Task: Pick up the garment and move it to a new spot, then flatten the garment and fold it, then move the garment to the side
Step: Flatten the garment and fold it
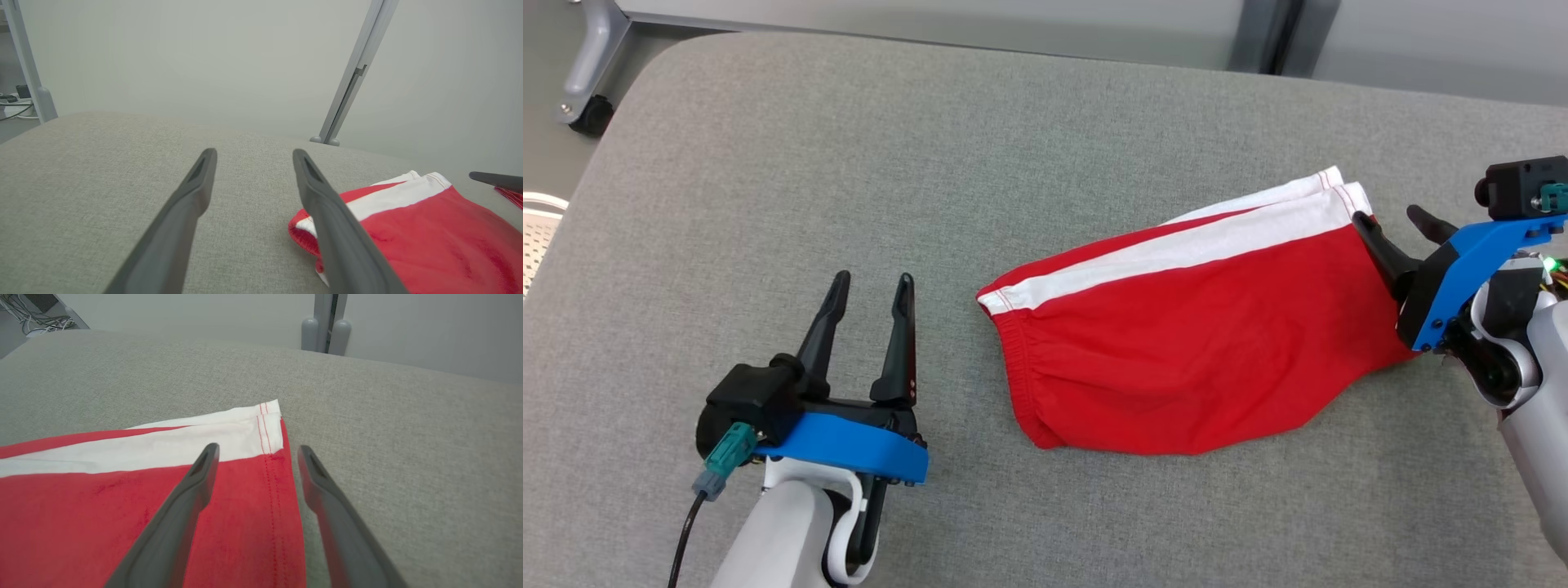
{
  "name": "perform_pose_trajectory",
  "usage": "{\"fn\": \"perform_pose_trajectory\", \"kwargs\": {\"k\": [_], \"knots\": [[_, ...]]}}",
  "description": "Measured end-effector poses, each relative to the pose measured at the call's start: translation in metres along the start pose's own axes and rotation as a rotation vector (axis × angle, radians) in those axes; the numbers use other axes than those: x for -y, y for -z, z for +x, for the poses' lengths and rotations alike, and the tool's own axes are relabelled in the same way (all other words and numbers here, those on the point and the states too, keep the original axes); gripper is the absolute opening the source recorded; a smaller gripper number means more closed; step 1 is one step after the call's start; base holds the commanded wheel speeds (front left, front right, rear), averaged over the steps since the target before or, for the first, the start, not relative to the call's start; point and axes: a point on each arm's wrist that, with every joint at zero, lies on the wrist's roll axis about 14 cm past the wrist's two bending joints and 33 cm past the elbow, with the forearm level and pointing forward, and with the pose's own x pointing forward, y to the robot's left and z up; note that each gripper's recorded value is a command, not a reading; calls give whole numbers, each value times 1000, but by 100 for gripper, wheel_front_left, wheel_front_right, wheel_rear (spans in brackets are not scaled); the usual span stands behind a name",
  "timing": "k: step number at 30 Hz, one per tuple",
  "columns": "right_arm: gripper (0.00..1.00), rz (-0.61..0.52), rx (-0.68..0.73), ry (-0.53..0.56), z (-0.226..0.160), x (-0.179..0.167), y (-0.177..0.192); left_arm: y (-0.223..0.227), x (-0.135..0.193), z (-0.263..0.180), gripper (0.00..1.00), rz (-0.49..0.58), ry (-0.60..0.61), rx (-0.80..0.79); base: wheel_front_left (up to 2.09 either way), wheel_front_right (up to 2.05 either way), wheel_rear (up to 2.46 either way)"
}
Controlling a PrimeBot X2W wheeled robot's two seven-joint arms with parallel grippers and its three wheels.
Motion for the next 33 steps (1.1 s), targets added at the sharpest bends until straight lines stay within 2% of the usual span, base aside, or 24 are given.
{"fn": "perform_pose_trajectory", "kwargs": {"k": [2, 6, 11, 15, 20, 21, 22, 23, 27, 33], "knots": [[100, 23, -13, 10, 3, 3, 7, 0, -4, 1, 100, 62, -3, -1, 0, 0, 0], [100, 77, -35, 26, 12, 7, 19, 8, -14, 1, 100, 102, -31, -23, 0, 0, 0], [100, 128, -59, 45, 25, 9, 32, 13, -27, 0, 100, 98, -74, -32, 0, 0, 0], [100, 127, -96, 74, 35, 15, 46, 17, -34, -4, 100, 100, -94, -43, 0, 0, 0], [99, 110, -133, 60, 44, 3, 52, 17, -40, -6, 100, 98, -119, -39, 0, 0, 0], [44, 100, -140, 55, 45, 1, 52, 16, -40, -6, 100, 97, -118, -39, 0, 0, 0], [10, 92, -142, 49, 46, -2, 52, 16, -40, -7, 100, 95, -120, -37, 0, 0, 0], [0, 90, -143, 42, 46, -5, 53, 16, -40, -7, 100, 95, -120, -36, 0, 0, 0], [0, 89, -133, 32, 41, -11, 53, 14, -40, -10, 100, 93, -124, -32, 0, 0, 0], [0, 114, -40, 113, 17, 15, 44, 12, -35, -16, 100, 87, -118, -23, 0, 0, 0]]}}
